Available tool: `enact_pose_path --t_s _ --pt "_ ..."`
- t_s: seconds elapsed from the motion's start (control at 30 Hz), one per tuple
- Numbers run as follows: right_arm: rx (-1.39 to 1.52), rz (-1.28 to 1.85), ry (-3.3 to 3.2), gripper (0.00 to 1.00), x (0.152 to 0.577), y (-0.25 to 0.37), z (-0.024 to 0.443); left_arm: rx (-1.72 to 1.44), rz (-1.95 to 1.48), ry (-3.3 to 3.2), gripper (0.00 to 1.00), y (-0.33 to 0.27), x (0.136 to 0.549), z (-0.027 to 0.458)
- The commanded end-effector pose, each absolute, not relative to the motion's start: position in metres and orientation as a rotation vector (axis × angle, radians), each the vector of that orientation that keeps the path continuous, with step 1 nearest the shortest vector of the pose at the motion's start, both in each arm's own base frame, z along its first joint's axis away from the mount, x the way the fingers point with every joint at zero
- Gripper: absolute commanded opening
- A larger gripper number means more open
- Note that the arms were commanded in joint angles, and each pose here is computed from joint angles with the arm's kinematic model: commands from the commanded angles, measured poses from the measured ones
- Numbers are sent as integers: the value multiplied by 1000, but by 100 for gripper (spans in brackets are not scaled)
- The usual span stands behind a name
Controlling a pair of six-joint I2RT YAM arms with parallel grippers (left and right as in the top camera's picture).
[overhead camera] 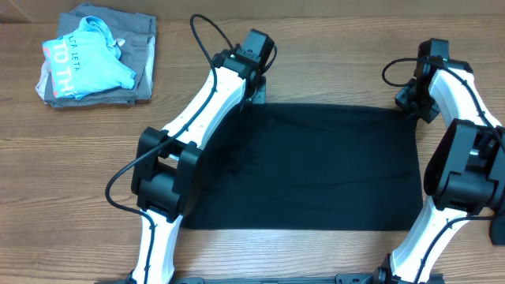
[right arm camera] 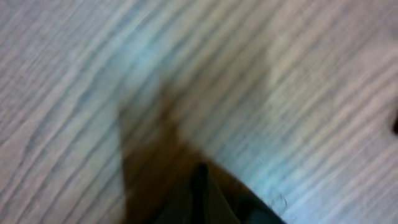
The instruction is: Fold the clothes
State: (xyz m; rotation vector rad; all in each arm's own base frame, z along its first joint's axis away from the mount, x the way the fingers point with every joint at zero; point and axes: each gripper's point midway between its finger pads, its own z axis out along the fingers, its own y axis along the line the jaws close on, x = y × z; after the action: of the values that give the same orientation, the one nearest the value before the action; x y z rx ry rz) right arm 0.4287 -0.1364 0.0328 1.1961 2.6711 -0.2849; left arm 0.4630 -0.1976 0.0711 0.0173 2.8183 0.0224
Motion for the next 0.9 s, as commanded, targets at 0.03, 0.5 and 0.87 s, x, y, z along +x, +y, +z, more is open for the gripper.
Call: enact_pose_path --t_s 0.03,0.5,0.87 --pt "1444 -296 2527 4 420 -141 54 -160 117 2845 4 -167 454 79" --pt "1594 -233 2444 4 390 -129 110 -230 352 2980 4 -131 413 76" --pt "1697 -313 2507 4 351 -121 118 -203 484 3112 4 -116 377 79"
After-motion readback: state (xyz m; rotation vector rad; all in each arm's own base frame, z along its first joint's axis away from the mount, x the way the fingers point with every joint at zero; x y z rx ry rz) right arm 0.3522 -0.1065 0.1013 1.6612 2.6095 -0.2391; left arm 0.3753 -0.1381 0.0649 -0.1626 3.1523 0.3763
